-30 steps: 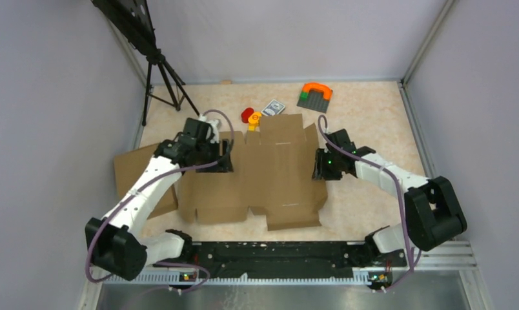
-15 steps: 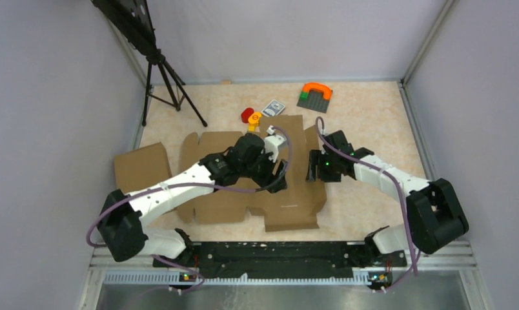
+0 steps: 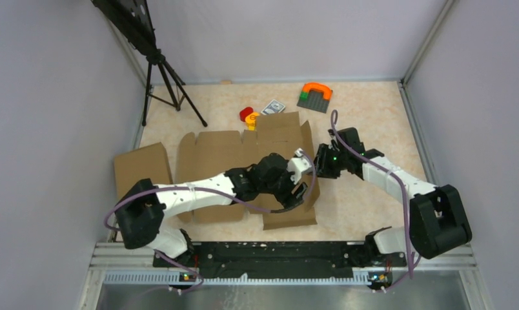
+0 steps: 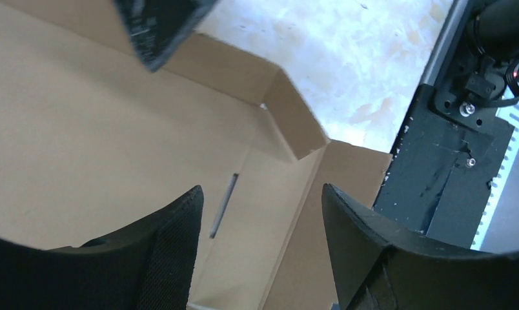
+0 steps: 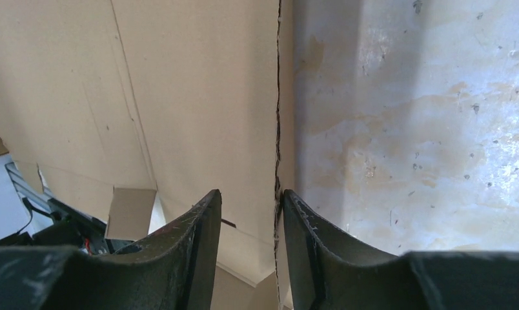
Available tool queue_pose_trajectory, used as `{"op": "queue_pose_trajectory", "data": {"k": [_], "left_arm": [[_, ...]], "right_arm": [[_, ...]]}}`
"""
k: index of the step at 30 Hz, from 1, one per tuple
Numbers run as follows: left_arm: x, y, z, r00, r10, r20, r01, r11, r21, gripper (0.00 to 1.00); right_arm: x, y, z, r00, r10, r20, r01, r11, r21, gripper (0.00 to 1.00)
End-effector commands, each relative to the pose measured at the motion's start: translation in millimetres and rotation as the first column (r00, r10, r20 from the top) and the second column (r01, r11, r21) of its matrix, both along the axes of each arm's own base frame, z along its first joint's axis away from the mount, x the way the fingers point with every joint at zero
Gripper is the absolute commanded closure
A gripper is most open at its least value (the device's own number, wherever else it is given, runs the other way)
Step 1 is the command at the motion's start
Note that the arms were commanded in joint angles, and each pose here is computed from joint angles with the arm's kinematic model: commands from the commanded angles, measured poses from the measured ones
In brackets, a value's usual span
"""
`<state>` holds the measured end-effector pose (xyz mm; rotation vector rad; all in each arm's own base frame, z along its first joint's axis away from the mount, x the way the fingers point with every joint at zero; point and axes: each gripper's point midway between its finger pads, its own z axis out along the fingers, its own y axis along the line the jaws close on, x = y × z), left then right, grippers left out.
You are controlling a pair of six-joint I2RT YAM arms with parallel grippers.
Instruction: Fold the paper box
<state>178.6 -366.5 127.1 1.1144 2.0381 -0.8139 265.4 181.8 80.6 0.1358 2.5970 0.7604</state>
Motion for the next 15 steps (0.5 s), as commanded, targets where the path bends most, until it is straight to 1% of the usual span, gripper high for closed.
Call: {"op": "queue_pose_trajectory", "data": {"k": [1,6,9,15], "left_arm": [[2,-29,8,0.994,-0.053,0.093,0.052,0.999,0.015,0.31],[-8,-49,3,0.991,-0.131,0.035,0.13,0.991,0.018,0.32],[-11,-57,-2,0.987,-0.16,0.035,0.159,0.987,0.032,0.37],[-17,-66,-12,0.977,-0.215,0.008,0.214,0.976,0.041,0.38]], "right_arm": [[3,8,8,1.0,0.017,0.02,-0.019,0.998,0.059,0.61],[3,9,7,1.0,0.02,0.022,-0.021,0.998,0.063,0.62],[3,9,6,1.0,0.021,0.019,-0.022,0.998,0.066,0.62],[2,8,4,1.0,0.019,0.01,-0.02,0.998,0.06,0.62]]}}
